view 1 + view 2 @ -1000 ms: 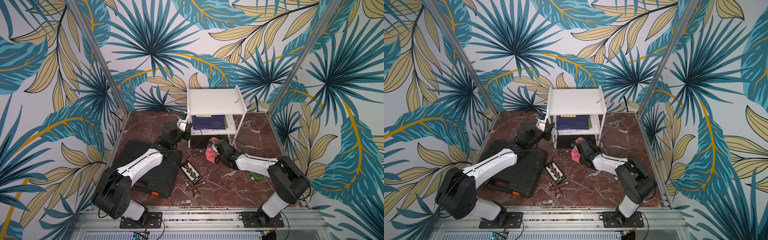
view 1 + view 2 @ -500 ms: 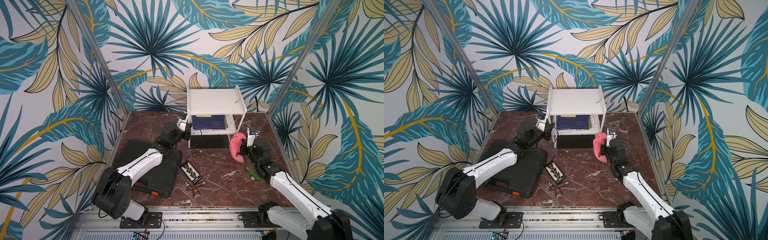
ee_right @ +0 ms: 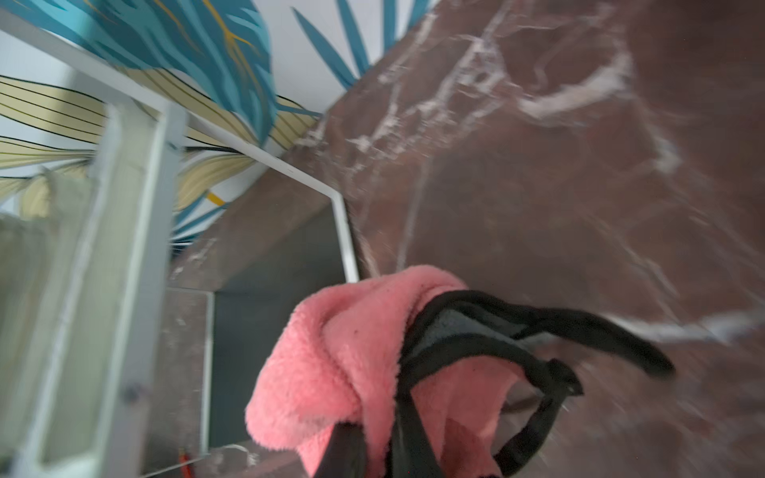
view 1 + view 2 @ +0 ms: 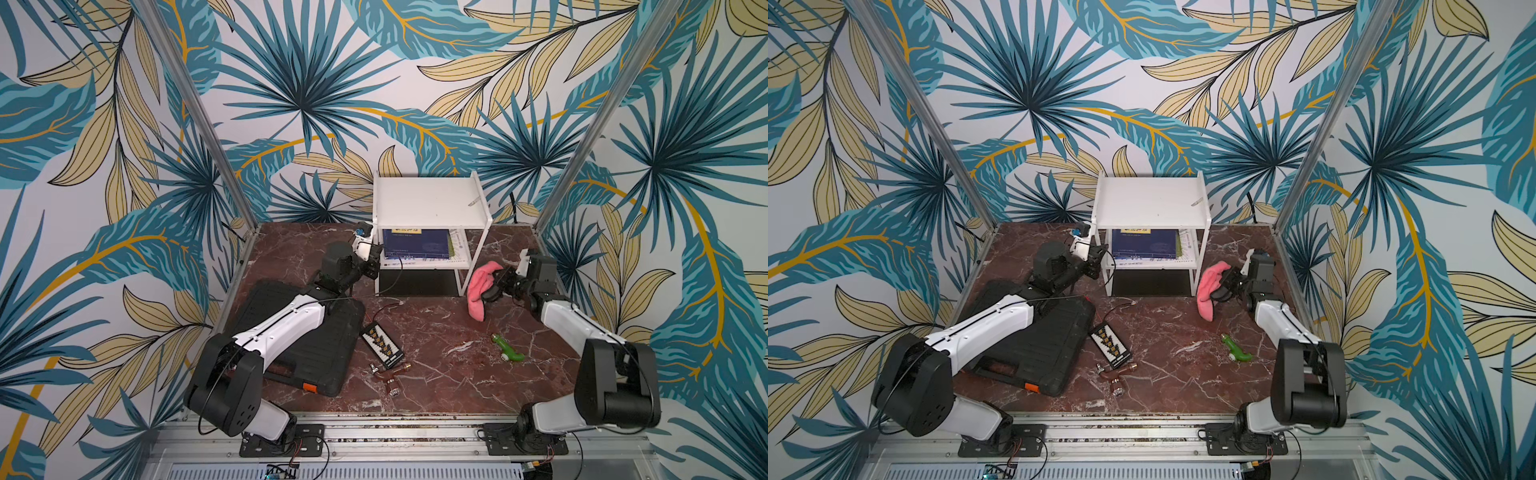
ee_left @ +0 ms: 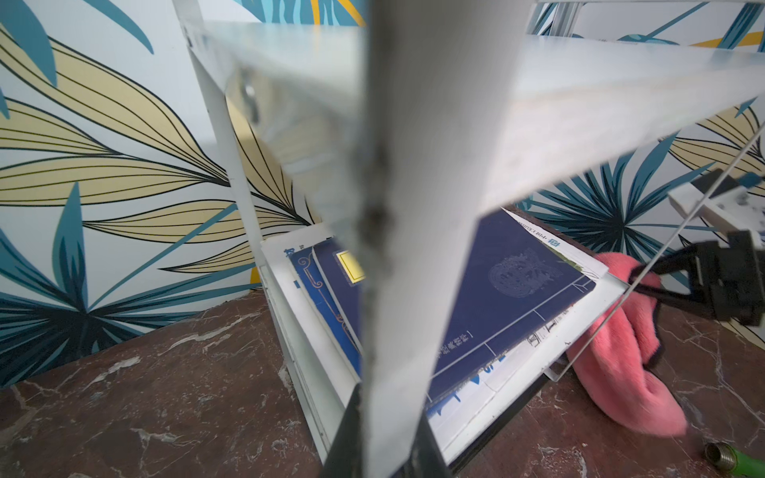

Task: Wipe the bookshelf clean with a cloth
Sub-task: Wipe the dust from the shelf.

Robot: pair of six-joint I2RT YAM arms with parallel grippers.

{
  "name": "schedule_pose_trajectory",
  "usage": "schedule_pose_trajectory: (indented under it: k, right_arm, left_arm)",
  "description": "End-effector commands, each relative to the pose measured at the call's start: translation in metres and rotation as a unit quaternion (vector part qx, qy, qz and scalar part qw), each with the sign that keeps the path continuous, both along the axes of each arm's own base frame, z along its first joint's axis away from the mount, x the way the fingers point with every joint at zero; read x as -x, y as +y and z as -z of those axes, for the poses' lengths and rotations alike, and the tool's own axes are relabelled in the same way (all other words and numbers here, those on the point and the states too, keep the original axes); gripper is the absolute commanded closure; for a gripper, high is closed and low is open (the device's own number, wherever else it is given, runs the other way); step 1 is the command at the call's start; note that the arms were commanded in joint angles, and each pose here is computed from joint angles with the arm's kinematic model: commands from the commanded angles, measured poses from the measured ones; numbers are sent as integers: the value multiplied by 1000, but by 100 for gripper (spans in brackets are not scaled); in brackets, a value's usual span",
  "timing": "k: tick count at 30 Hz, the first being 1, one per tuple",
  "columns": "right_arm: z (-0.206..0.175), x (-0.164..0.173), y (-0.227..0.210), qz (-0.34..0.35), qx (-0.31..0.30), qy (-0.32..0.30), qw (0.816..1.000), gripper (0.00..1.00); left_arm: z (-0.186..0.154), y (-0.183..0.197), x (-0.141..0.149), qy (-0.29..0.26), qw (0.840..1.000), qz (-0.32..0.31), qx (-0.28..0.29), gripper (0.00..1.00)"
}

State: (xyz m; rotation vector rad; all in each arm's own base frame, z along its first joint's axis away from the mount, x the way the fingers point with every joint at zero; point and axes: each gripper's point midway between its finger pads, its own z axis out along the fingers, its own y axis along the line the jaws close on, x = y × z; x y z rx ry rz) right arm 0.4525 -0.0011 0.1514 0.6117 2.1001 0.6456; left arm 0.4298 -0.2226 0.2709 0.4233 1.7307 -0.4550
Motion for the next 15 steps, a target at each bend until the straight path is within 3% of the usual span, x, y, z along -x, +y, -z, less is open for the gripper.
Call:
schedule_pose_trajectory:
  k: [1,5,10,12,15]
  right_arm:
    - [2,-36,33,-82,-88,-3,993,100]
    - [74,-62,52,-153,-119,104,975,100]
    - [82,-7,94,-259,-103,144,950,100]
    - [74,-6,94,-258,-98,134,952,100]
    - [60,-64,62,-180,-42,120,975,100]
  left_arm:
    - [32,40,-17,72,994,-80,-17,100]
    - [37,33,-15,78,995,-61,-9,100]
    - [39,31,-11,81,995,-56,0,100]
    - [38,32,-10,82,995,-56,2,100]
    - [39,31,-9,84,995,-54,5,100]
